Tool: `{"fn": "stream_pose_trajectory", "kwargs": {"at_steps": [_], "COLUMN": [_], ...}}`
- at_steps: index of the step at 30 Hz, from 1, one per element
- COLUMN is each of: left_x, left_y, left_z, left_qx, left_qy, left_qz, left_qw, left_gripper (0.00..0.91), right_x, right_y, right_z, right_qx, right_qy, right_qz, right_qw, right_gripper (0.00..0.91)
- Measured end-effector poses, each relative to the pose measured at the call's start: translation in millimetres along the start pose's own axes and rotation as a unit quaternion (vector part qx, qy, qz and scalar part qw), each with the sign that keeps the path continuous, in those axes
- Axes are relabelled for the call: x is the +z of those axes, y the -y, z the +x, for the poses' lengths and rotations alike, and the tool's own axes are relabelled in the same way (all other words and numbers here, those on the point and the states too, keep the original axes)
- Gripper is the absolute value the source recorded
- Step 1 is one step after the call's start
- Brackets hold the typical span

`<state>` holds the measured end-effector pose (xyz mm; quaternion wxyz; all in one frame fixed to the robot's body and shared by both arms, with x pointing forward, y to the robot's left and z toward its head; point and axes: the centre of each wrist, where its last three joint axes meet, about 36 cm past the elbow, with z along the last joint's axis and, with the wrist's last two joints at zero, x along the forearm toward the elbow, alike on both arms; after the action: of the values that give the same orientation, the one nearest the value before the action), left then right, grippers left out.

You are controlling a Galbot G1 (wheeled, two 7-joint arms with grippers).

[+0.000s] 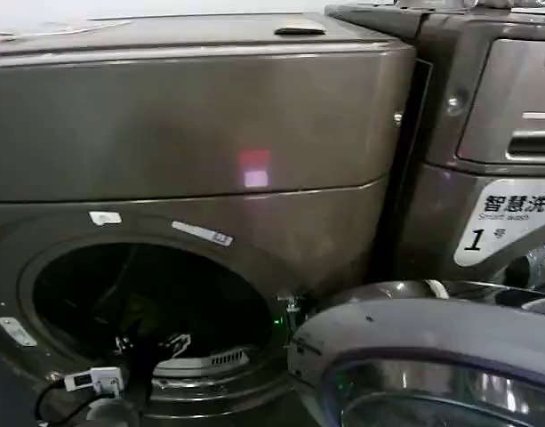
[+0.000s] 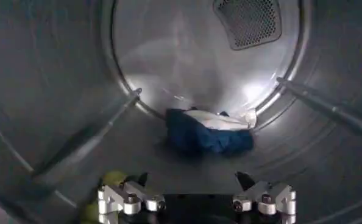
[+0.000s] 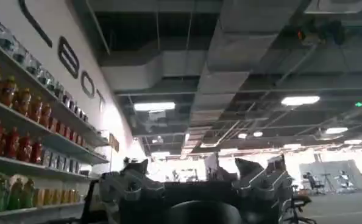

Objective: Grasp the clothes from the dryer.

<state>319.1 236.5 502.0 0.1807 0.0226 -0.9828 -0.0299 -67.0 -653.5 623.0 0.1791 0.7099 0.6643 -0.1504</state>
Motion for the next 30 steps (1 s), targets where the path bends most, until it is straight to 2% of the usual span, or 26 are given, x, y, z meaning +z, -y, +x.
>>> {"fn": "stream_pose_trajectory", "kwargs": {"at_steps": [13, 23, 30], "left_x": [-2, -19, -35], "left_y": [-1, -2, -3], "left_z": [-8, -45, -78], "left_qx": [-0.003, -0.005, 0.009], "left_qy": [0.003, 0.026, 0.029], "left_qz": [-0.008, -0.033, -0.104], "left_qw": [1.000, 0.999, 0.994], "left_gripper": [0.907, 0.907, 0.907], "right_x": [2, 4, 3], "right_y": [-3, -13, -19], "right_z": [1, 3, 2], "right_qx": [-0.003, -0.013, -0.019], "right_qy": [0.003, 0.002, 0.004], "right_qz": [-0.001, -0.005, -0.008], "right_qw": [1.000, 1.000, 1.000], "right_gripper": [0.907, 0.907, 0.907]}}
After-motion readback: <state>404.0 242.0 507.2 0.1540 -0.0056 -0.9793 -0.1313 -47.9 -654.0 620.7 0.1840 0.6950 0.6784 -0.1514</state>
